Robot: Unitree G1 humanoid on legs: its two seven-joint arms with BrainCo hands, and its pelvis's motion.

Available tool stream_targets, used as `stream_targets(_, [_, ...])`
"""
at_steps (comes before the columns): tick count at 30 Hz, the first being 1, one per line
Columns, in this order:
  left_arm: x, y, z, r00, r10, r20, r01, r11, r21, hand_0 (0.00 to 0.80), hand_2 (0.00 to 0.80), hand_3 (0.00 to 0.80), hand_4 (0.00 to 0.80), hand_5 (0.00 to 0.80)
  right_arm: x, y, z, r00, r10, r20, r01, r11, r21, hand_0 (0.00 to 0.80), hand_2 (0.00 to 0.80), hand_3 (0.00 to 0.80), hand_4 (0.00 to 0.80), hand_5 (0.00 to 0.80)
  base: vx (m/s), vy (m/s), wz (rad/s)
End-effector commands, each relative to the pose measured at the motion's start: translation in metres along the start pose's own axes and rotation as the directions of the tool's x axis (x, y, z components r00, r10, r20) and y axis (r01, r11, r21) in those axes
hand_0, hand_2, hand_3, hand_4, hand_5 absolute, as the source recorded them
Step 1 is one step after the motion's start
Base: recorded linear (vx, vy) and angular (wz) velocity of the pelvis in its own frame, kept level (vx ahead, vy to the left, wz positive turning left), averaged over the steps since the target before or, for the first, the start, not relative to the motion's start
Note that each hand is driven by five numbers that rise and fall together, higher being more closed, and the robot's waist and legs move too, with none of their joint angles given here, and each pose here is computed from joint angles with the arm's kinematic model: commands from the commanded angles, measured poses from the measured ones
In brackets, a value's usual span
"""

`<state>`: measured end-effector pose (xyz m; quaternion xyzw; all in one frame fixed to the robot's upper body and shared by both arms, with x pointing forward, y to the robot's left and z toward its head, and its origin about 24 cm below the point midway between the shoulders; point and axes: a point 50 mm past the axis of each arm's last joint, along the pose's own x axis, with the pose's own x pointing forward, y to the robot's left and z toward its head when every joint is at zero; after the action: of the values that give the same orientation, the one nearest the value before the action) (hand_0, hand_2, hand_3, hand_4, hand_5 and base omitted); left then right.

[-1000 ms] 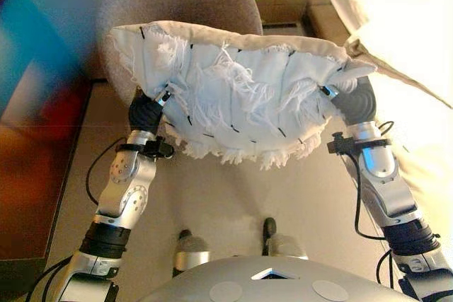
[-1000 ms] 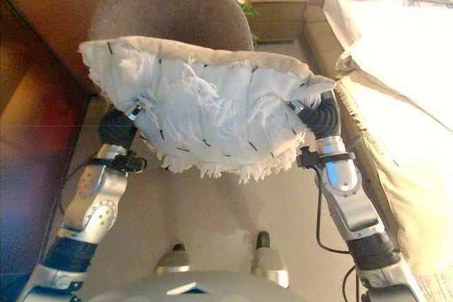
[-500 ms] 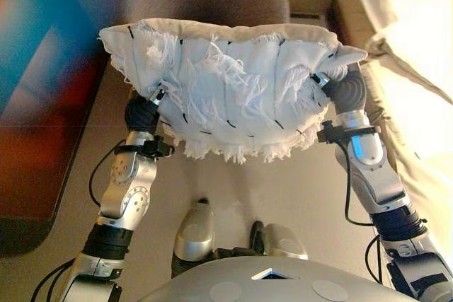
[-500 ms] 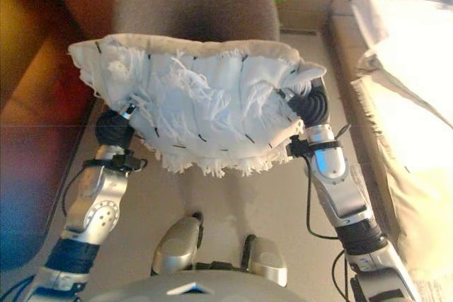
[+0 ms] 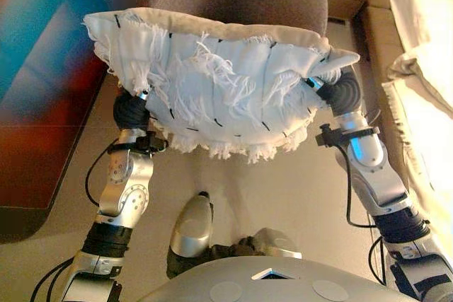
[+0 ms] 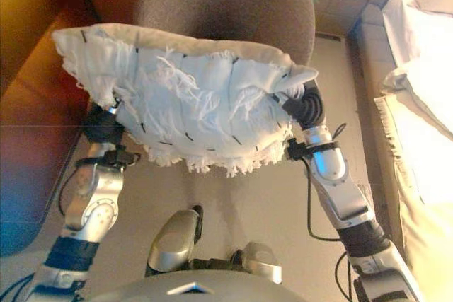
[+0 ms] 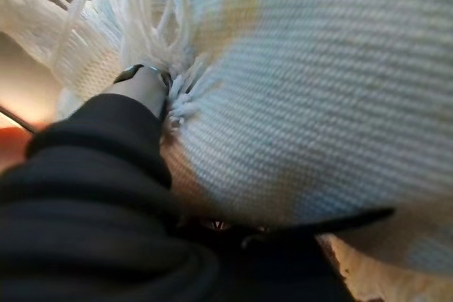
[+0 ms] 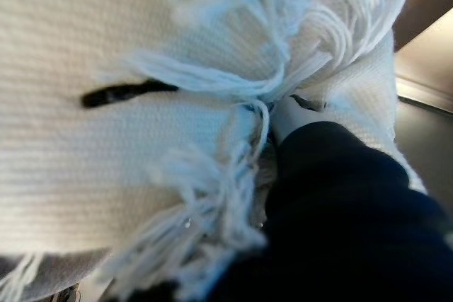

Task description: Pick up the cushion and take it to the sofa

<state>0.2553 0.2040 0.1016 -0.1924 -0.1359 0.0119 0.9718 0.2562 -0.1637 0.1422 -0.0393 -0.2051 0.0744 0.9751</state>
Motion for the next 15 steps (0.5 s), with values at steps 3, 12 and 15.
stream_targets(3, [0.007,-0.049,0.023,0.946,-0.304,0.107,0.308,0.951,-0.022,0.8,0.8,0.8,0.8,0.8,-0.008,0.009,0.019,0.986,-0.05,0.162,0.042,0.998,0.051,0.8,0.8,0.8,0.8,0.8,0.431,-0.078,0.86])
stream_targets(12, [0.013,-0.065,0.018,0.933,-0.352,0.076,0.356,0.934,-0.042,0.8,0.8,0.8,0.8,0.8,-0.009,-0.014,0.019,0.983,-0.103,0.155,0.098,0.994,0.039,0.8,0.8,0.8,0.8,0.8,0.515,-0.233,0.76])
stream_targets(15, [0.01,-0.058,0.023,0.931,-0.352,0.099,0.356,0.934,-0.028,0.8,0.8,0.8,0.8,0.8,-0.009,-0.021,0.025,0.979,-0.083,0.185,0.074,0.996,0.058,0.8,0.8,0.8,0.8,0.8,0.592,-0.443,0.68])
